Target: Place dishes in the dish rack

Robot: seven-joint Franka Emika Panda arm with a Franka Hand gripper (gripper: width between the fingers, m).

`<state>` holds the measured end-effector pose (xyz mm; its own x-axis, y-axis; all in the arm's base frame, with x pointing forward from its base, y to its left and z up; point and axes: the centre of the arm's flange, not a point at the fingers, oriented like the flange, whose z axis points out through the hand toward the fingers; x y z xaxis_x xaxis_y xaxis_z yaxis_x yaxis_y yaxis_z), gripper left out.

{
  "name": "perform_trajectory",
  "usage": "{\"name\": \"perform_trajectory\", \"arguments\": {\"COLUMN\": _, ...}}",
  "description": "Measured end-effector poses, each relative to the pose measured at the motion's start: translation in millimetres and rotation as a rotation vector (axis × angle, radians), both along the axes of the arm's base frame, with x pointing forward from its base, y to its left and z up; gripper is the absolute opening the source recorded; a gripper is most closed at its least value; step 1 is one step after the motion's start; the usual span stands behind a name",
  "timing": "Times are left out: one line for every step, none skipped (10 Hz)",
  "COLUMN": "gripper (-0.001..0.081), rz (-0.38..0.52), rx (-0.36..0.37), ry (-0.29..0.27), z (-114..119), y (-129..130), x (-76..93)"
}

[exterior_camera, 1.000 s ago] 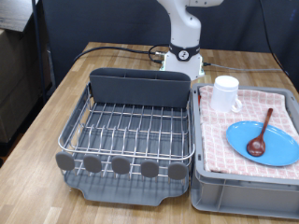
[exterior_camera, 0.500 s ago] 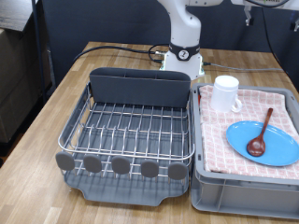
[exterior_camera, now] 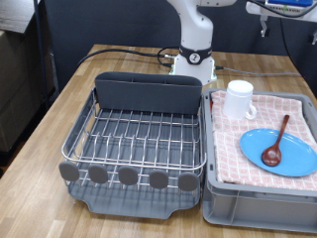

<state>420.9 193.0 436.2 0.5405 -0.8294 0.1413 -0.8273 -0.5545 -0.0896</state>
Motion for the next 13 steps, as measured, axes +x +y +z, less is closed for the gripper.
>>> {"name": "perform_trajectory", "arguments": {"gripper": 0.0803, "rz": -0.013, "rx": -0.003, "ry": 0.004, "z": -13, "y": 4, "x": 4.8}}
{"name": "perform_trajectory", "arguments": {"gripper": 0.0803, "rz": -0.033, "rx": -0.008, "ry": 0.007, "z": -25, "y": 9, "x": 9.0}}
{"name": "perform_trajectory", "arguments": {"gripper": 0.0803, "rz": -0.055, "rx": -0.009, "ry": 0.003, "z": -37, "y": 15, "x": 12.9}}
{"name": "perform_trajectory", "arguments": {"gripper": 0.0803, "rz": -0.077, "rx": -0.008, "ry": -0.008, "z": -49, "y": 20, "x": 16.8}}
{"name": "perform_trajectory", "arguments": {"gripper": 0.0803, "rz": -0.096, "rx": -0.010, "ry": -0.016, "z": -61, "y": 25, "x": 19.8}}
{"name": "perform_trajectory", "arguments": {"gripper": 0.0803, "rz": -0.109, "rx": -0.009, "ry": -0.025, "z": -73, "y": 28, "x": 23.2}}
{"name": "perform_trajectory", "arguments": {"gripper": 0.0803, "rz": -0.116, "rx": -0.006, "ry": -0.029, "z": -83, "y": 32, "x": 26.5}}
{"name": "perform_trajectory", "arguments": {"gripper": 0.0803, "rz": -0.118, "rx": -0.004, "ry": -0.027, "z": -94, "y": 34, "x": 29.7}}
{"name": "perform_trajectory", "arguments": {"gripper": 0.0803, "rz": -0.119, "rx": -0.001, "ry": -0.026, "z": -104, "y": 37, "x": 33.1}}
{"name": "perform_trajectory", "arguments": {"gripper": 0.0803, "rz": -0.119, "rx": 0.002, "ry": -0.030, "z": -114, "y": 39, "x": 36.3}}
{"name": "perform_trajectory", "arguments": {"gripper": 0.0803, "rz": -0.121, "rx": -0.006, "ry": -0.039, "z": -123, "y": 42, "x": 39.0}}
{"name": "perform_trajectory", "arguments": {"gripper": 0.0803, "rz": -0.126, "rx": -0.012, "ry": -0.046, "z": -132, "y": 45, "x": 41.3}}
{"name": "perform_trajectory", "arguments": {"gripper": 0.0803, "rz": -0.130, "rx": -0.014, "ry": -0.045, "z": -139, "y": 49, "x": 43.1}}
